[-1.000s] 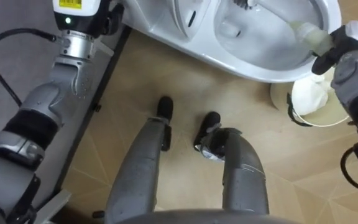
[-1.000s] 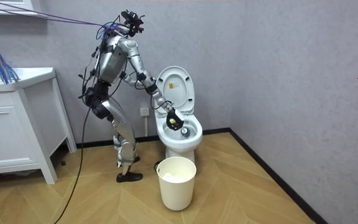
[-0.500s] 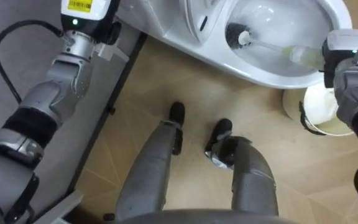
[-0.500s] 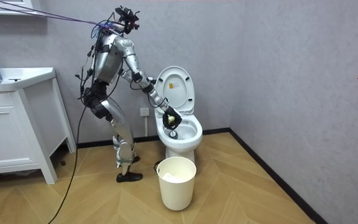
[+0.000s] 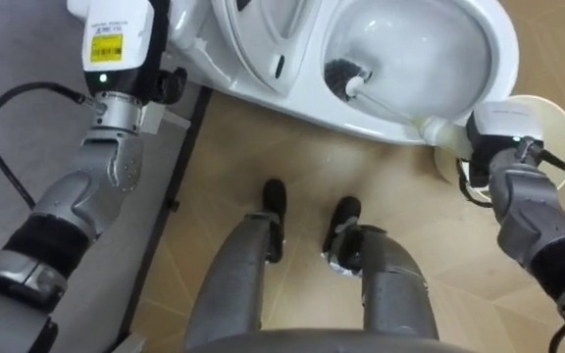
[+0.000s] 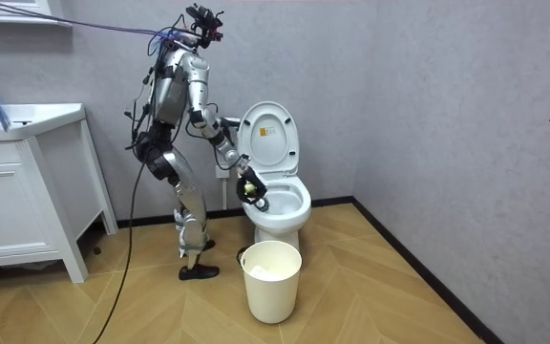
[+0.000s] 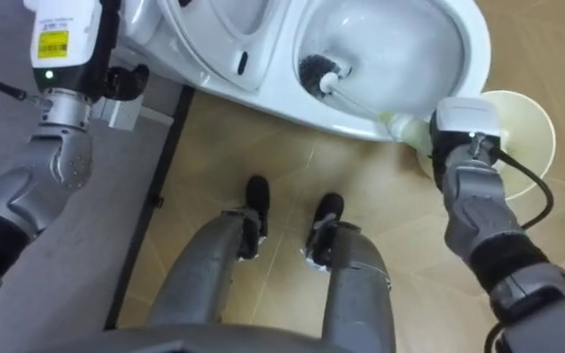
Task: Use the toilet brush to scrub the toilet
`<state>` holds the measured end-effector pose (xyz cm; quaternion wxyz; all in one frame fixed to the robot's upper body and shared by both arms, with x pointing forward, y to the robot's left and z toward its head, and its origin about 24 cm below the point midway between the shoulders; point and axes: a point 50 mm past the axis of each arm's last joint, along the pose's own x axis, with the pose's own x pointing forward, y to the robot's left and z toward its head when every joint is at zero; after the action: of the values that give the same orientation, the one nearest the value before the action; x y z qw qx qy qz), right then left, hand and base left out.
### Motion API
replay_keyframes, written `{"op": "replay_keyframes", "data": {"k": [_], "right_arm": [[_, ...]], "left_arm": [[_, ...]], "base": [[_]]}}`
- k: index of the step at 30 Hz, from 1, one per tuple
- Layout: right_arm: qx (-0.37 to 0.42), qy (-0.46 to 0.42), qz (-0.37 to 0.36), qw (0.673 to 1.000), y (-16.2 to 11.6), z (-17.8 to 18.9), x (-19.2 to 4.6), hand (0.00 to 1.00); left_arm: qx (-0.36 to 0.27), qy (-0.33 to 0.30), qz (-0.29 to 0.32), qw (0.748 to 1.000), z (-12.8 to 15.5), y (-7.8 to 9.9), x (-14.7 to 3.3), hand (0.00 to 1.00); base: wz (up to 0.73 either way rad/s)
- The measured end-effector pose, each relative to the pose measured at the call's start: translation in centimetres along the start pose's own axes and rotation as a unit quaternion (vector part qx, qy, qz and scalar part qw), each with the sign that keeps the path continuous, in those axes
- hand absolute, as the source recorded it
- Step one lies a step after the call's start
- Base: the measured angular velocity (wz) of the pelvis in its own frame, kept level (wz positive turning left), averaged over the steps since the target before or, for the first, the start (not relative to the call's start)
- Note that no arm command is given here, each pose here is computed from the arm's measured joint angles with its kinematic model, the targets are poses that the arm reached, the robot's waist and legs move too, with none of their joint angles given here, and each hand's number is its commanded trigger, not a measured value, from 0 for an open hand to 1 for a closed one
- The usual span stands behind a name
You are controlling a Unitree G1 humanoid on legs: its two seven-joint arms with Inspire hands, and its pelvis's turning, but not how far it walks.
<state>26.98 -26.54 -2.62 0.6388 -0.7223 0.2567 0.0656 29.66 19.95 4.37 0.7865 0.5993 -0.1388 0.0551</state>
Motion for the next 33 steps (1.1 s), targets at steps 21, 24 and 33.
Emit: {"op": "replay_keyframes", "data": {"k": [21,24,33], "right_arm": [[0.385,0.088,0.026,0.918,-4.9,-2.6,3.8,1.00],[0.390,0.085,0.046,0.916,-3.8,-2.8,3.6,1.00],[0.305,0.093,0.169,0.933,4.7,-0.6,1.1,1.00]], "left_arm": [[0.061,-0.046,0.036,0.996,1.5,2.2,4.1,0.00],[0.073,-0.044,0.026,0.996,1.6,2.1,4.2,0.00],[0.044,-0.025,-0.039,0.998,3.9,-1.4,3.0,0.00]], "base": [[0.03],[0.02],[0.02]]}}
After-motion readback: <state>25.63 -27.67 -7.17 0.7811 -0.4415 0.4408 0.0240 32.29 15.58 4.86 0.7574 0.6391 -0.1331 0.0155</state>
